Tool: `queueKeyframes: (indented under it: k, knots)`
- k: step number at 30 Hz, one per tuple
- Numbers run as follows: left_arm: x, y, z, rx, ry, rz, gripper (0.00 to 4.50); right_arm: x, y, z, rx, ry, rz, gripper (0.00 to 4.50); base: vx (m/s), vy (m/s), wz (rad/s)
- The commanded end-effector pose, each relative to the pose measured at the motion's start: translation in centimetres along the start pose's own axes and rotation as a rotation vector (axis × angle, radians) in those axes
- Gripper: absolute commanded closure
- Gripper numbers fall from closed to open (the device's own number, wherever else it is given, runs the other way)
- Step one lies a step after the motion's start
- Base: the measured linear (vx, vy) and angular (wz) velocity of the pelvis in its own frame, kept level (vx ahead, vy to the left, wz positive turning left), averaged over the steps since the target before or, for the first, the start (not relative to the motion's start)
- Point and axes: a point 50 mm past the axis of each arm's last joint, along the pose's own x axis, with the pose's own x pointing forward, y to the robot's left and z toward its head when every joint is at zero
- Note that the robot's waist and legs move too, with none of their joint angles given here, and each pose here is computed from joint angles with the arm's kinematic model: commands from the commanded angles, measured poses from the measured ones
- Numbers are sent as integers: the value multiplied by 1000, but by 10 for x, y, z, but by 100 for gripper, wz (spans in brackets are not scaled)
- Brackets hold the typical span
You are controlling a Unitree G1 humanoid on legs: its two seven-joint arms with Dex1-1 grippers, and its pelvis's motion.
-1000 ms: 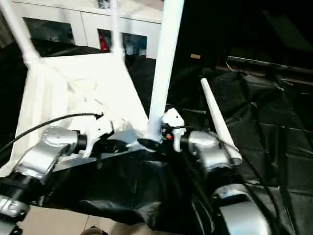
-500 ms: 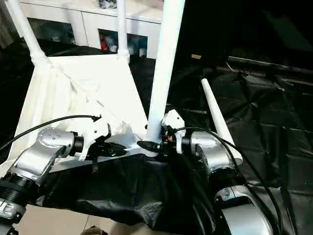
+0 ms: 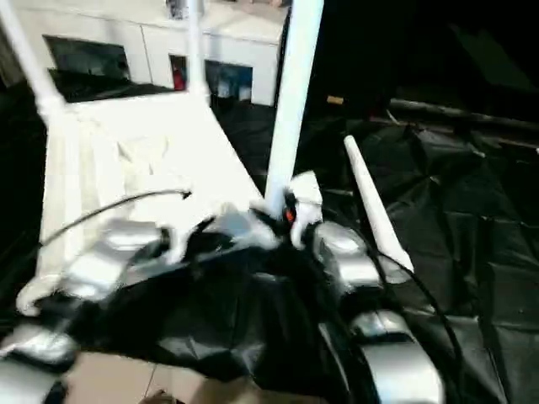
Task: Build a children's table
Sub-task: Rotate leg to tighten
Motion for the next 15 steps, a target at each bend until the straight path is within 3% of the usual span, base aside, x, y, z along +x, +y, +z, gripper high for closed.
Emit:
queueKeyframes:
  k: [1,8,10,11,15]
  knots:
    - [12,-6,36,38,-116,12,450,12,31,-25,44,111,81,210,0,0,0]
    - [13,-11,39,61,-132,-40,450,13,31,-19,-5,82,82,210,0,0,0]
    - [9,-11,35,68,-129,-67,450,10,25,-16,24,56,101,210,0,0,0]
    - [7,-10,33,66,-125,-66,450,9,23,-15,36,49,109,177,0,0,0]
    - [2,-8,27,74,-111,-81,450,2,18,-11,8,33,179,162,0,0,0]
